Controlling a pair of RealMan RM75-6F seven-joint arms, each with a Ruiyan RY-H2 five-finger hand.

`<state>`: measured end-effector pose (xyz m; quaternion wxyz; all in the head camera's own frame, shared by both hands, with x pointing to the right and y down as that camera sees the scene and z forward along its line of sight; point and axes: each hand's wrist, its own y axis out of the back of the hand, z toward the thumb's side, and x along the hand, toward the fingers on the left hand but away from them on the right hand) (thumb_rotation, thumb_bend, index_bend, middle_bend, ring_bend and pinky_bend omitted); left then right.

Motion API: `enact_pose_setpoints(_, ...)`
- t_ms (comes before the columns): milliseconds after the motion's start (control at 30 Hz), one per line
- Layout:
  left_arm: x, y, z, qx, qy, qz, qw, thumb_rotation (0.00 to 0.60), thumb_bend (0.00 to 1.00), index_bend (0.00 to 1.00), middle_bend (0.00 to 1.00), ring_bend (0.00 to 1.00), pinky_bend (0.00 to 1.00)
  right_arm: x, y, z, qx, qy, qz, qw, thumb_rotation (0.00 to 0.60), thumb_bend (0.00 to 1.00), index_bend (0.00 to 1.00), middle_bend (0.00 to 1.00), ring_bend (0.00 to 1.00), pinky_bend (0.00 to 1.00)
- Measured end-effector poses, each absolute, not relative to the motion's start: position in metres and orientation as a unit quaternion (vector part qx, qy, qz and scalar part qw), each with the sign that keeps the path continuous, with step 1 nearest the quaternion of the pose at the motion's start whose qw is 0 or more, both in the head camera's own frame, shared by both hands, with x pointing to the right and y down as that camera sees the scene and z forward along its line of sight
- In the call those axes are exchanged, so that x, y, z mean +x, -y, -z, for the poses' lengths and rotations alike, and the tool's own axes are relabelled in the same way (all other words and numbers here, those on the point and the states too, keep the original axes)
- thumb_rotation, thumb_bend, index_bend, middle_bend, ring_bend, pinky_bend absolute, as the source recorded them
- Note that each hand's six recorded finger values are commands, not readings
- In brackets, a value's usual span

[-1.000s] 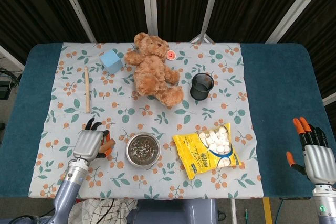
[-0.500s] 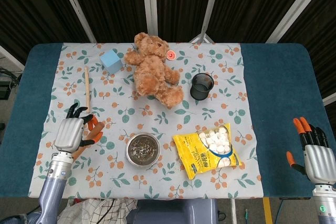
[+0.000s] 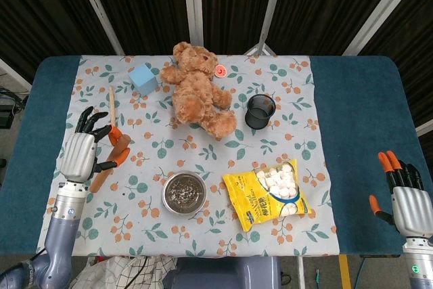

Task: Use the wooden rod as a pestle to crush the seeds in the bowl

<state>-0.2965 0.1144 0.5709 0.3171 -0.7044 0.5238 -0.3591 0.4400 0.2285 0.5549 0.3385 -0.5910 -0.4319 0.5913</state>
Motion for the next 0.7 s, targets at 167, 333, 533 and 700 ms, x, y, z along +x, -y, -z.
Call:
enact_pose_setpoints(167,-0.271,-0.108,-0.566,-0.731,-0.535,0.298,0.301,0.6,0.79,0.62,0.71,0.18,0.06,0.44,-0.229,-0.555,-0.591,0.432,-0.591,0.338,0.6,0.42,0.0,0.0,0.0,0.0)
enact_pose_setpoints(333,-0.239,-0.106,-0.562,-0.757,-0.541,0.23,0.285,0.6,0.79,0.62,0.71,0.18,0.06,0.44,-0.229,-0.555,-0.591,0.433,-0.591,0.337,0.6,0.42,0.0,0.0,0.0,0.0)
enact_pose_setpoints(533,-0.213,-0.105,-0.559,-0.774,-0.541,0.165,0.285,0.6,0.79,0.62,0.71,0.18,0.06,0.441,-0.228,-0.556,-0.591,0.433,-0.591,0.336,0.6,0.41,0.0,0.0,0.0,0.0)
enact_pose_setpoints(700,-0.198,-0.108,-0.56,-0.785,-0.539,0.115,0.283,0.6,0.79,0.62,0.71,0.18,0.06,0.441,-0.227,-0.557,-0.591,0.433,-0.593,0.336,0.6,0.42,0.0,0.0,0.0,0.0)
